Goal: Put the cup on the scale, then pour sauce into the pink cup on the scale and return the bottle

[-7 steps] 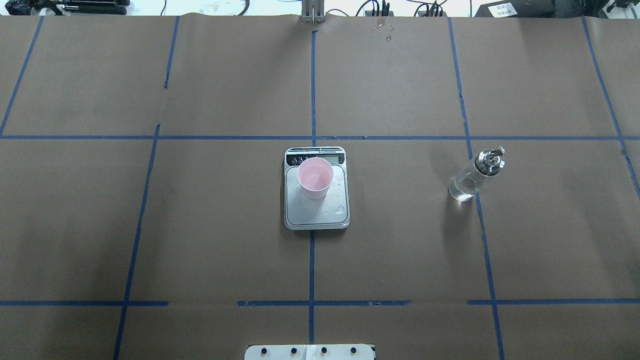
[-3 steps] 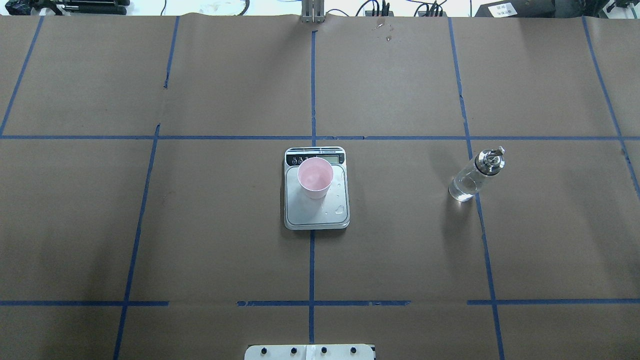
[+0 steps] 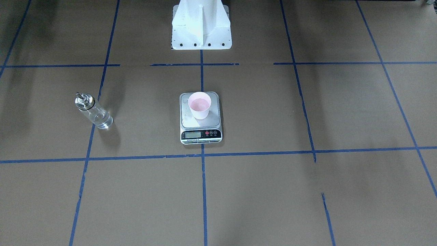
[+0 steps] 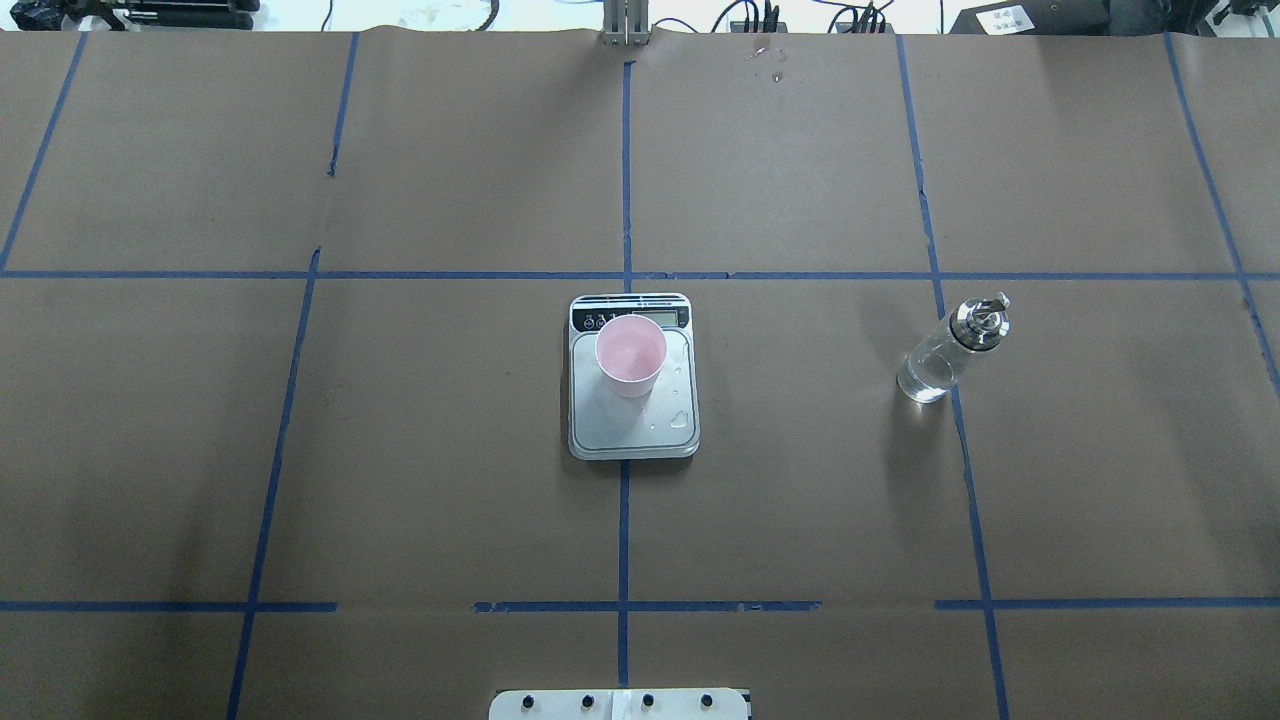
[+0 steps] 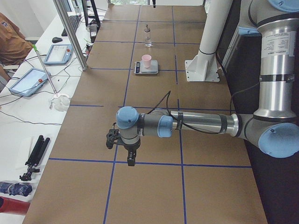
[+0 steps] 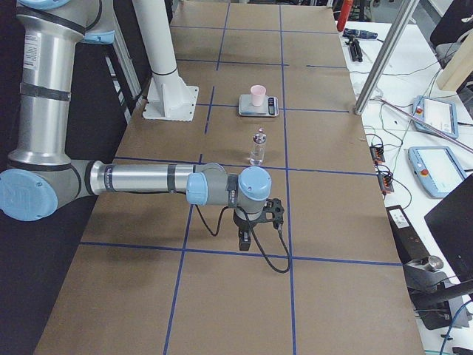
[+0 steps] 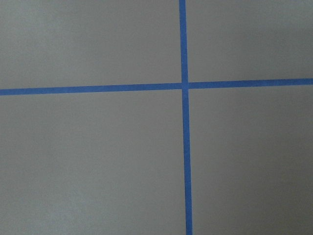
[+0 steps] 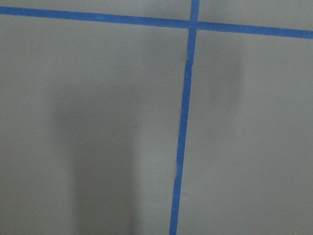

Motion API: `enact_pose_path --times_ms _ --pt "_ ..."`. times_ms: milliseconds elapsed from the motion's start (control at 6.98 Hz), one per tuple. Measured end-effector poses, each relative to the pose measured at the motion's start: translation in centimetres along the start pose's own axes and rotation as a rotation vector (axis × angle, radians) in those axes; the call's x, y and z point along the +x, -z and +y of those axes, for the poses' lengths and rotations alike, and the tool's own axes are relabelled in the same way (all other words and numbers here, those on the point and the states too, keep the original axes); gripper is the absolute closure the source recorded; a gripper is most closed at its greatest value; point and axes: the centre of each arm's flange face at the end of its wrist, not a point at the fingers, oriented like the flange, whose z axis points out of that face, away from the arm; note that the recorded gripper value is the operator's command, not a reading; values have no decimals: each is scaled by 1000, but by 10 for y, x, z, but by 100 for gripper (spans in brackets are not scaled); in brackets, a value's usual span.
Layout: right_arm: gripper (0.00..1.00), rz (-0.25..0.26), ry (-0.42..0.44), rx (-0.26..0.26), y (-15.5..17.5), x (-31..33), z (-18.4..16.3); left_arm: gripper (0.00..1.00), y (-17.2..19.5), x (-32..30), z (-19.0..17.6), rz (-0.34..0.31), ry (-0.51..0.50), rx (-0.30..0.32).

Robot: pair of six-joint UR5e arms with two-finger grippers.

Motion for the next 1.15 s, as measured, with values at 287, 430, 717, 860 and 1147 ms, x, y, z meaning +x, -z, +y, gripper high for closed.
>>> enact_pose_path --times_ms 287,430,717,860,1147 --pt "0 -25 -5 -4 -2 0 1 0 -1 0 0 0 0 -1" --pt "0 -27 -8 -5 -3 0 1 0 -1 0 0 0 -1 -1" --pt "0 -25 -11 -10 -6 3 0 0 0 0 0 -1 -2 0" --pt "0 -23 -14 -11 -7 5 0 0 0 0 0 0 -2 1" --pt "0 -23 -16 -12 -8 6 -1 0 0 1 0 0 -4 2"
